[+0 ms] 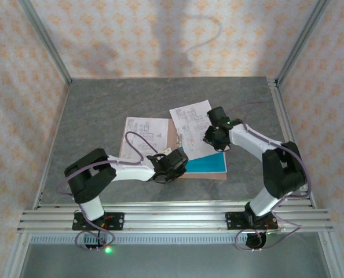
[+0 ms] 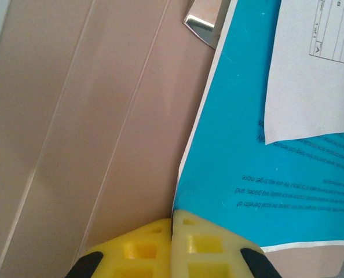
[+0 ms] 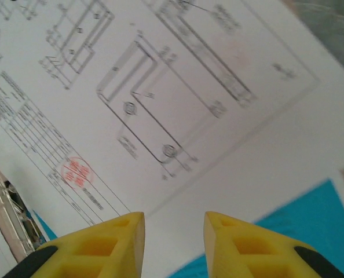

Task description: Put the files into the folder

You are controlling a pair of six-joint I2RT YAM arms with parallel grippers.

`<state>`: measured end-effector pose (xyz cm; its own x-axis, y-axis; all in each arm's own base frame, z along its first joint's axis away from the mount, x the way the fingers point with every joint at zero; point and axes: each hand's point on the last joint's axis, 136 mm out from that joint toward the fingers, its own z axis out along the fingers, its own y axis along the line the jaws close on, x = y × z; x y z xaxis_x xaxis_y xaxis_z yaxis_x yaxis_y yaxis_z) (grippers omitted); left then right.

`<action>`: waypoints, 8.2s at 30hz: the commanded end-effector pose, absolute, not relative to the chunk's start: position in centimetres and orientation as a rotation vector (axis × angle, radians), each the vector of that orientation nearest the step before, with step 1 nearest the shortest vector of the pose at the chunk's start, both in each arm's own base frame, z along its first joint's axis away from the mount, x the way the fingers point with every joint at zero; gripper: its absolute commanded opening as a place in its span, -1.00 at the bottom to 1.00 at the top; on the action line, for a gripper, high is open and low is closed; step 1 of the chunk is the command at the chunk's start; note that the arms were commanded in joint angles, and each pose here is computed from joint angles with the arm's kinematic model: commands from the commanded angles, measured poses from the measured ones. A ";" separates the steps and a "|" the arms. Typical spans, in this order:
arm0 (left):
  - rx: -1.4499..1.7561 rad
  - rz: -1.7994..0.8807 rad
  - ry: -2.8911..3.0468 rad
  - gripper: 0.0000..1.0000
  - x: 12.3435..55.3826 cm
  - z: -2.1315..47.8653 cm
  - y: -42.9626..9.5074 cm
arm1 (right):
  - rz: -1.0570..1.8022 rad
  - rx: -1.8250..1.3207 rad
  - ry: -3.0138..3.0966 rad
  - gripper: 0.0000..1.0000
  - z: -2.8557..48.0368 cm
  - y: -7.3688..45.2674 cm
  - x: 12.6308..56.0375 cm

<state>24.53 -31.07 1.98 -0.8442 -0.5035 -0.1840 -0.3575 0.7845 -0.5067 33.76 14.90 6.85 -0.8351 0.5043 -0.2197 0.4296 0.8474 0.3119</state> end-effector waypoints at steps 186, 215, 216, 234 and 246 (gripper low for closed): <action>-0.608 -0.445 2.655 -0.39 24.8 4.3 -29.1 | 0.345 0.850 2.793 -0.51 4.7 16.7 25.6; -0.594 -0.424 2.707 -0.94 24.4 2.5 -29.9 | 0.333 0.854 2.798 -0.51 4.3 16.7 25.6; -0.592 -0.426 2.707 -0.96 24.4 2.6 -30.0 | 0.331 0.854 2.796 -0.52 4.4 16.6 25.6; -0.611 -0.437 2.691 -1.00 23.5 3.3 -29.5 | 0.318 0.848 2.785 -0.51 4.7 16.4 25.7; -0.617 -0.421 2.687 -1.00 23.2 3.2 -28.9 | 0.332 0.845 2.797 -0.50 4.3 16.8 25.9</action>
